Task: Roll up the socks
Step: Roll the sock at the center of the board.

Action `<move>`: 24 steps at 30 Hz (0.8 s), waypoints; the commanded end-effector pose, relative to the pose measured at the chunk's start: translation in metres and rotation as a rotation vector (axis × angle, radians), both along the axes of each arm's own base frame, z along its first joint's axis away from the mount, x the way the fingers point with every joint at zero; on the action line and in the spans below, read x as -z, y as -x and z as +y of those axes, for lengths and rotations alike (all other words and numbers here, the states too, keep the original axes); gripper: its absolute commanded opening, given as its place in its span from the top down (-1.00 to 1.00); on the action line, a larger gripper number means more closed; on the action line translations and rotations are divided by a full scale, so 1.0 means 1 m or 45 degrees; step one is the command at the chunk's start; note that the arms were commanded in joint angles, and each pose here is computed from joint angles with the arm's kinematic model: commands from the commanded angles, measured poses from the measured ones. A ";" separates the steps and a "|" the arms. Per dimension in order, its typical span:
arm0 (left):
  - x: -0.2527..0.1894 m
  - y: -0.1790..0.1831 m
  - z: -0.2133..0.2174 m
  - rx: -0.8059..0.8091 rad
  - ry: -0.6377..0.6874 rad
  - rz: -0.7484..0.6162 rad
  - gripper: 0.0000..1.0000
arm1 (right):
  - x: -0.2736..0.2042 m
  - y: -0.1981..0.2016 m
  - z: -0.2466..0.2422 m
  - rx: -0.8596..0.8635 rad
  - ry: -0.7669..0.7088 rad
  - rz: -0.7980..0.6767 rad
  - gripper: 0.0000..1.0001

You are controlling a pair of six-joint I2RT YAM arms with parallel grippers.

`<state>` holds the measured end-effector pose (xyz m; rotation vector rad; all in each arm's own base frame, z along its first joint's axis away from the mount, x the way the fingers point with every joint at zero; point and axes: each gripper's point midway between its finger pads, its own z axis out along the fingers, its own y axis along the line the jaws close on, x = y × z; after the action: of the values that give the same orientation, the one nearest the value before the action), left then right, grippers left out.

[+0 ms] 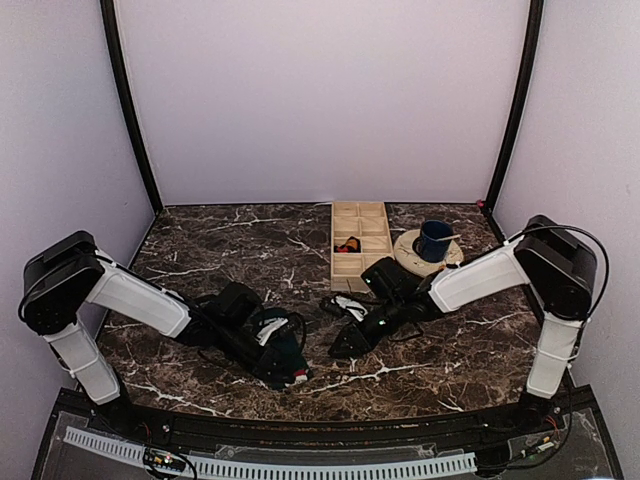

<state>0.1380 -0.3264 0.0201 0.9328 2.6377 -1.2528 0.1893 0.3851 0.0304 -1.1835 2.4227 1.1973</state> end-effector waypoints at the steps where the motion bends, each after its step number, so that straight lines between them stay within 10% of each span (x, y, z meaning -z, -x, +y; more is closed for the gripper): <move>1: 0.028 0.029 0.028 0.000 -0.158 0.256 1.00 | -0.027 -0.016 0.003 0.056 -0.095 -0.242 0.40; 24: 0.040 0.031 0.039 -0.016 -0.204 0.421 1.00 | -0.031 0.078 0.050 -0.462 -0.009 -1.022 0.27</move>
<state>0.1284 -0.3215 0.0166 0.8628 2.7762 -1.4962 0.1094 0.4209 0.0606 -1.6860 1.7362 0.7033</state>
